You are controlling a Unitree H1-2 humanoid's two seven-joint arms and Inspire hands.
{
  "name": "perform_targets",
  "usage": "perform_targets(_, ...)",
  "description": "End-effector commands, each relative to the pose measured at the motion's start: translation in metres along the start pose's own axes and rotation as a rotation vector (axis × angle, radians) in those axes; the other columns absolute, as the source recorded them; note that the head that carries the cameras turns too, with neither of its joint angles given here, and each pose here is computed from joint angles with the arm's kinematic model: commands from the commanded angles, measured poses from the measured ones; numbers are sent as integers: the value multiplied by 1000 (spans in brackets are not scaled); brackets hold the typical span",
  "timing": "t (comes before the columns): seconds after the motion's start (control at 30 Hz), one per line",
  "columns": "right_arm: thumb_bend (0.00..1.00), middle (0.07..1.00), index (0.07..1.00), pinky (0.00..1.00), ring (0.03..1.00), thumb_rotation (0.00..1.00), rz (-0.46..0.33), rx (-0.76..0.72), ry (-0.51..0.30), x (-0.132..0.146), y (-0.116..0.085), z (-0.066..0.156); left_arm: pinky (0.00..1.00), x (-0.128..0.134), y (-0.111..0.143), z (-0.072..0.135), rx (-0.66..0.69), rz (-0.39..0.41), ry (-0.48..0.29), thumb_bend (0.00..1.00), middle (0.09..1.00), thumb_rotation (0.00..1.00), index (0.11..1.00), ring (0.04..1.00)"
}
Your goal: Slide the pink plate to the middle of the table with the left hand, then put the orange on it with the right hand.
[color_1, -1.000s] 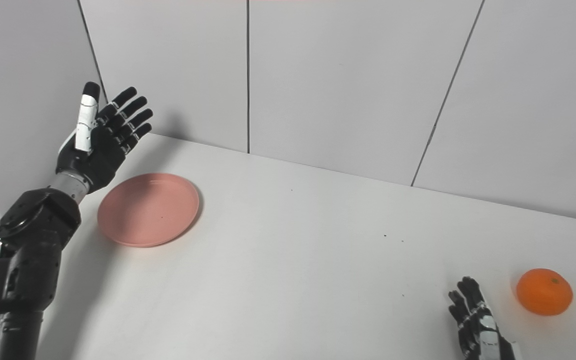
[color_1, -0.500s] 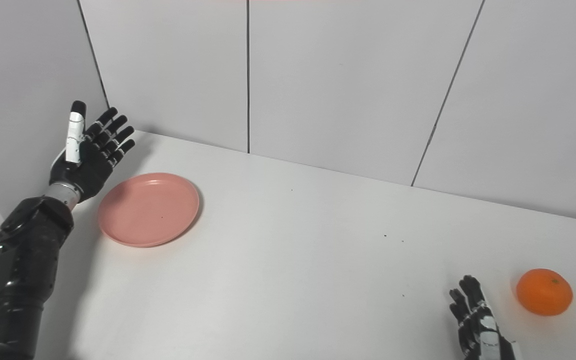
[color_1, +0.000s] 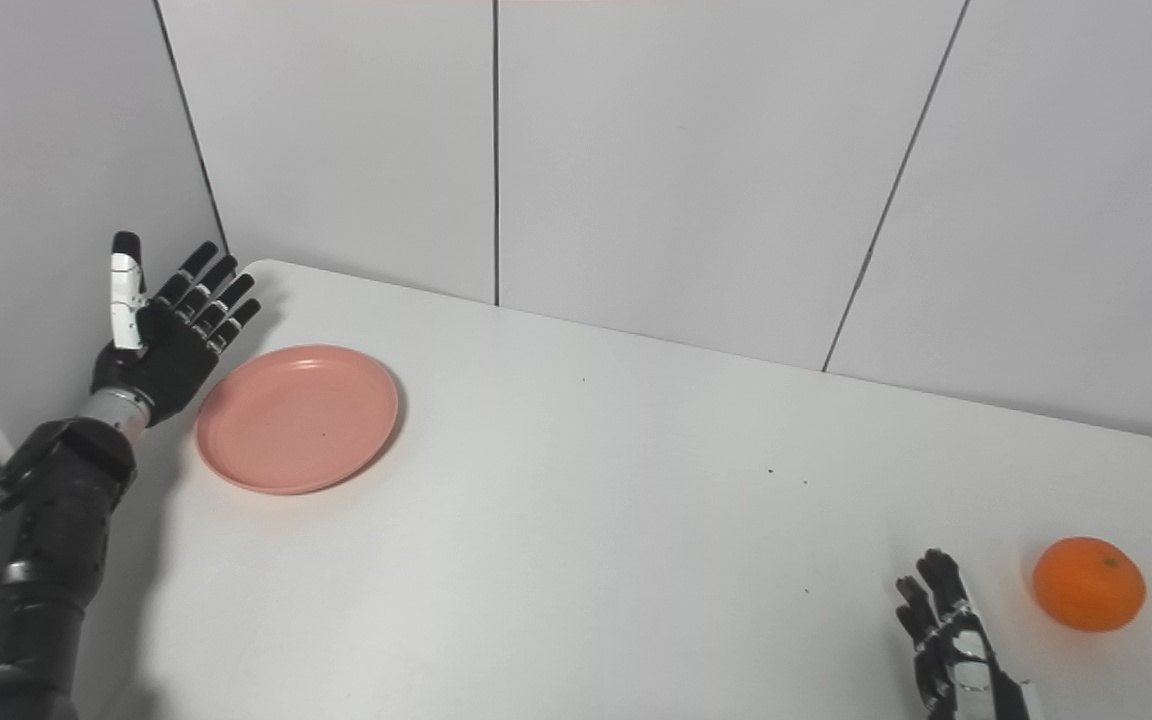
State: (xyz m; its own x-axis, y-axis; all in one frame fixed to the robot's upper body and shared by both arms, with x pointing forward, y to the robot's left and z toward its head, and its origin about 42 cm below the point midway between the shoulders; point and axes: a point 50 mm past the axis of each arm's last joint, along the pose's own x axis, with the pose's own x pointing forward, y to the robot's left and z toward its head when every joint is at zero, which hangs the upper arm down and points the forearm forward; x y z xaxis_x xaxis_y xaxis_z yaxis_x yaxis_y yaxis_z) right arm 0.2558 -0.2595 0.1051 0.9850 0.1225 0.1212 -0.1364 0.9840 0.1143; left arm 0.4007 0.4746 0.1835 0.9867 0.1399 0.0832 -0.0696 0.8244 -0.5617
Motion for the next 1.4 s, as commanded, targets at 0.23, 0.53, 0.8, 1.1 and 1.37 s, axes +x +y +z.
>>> perform_targets(0.23,770,969,944,972,945,929,-20,73,123,-24,11,-42,988,7,6,35,41,-61,-96,917,979,717,953,953)
perform_targets(0.53,768,968,942,968,942,928,-23,73,131,-24,10,-42,920,8,17,30,38,-50,-94,973,966,664,948,939)
perform_targets(0.8,761,970,943,972,948,927,-20,72,130,-24,10,-41,794,7,35,13,14,-23,-57,985,887,608,848,867)
perform_targets(1.1,773,965,940,967,945,924,-22,71,129,-25,12,-40,713,4,55,-5,16,-8,-8,943,874,659,856,818)
perform_targets(1.37,782,962,933,962,942,913,-24,74,130,-26,11,-40,646,2,59,-16,56,0,13,923,815,672,844,749)
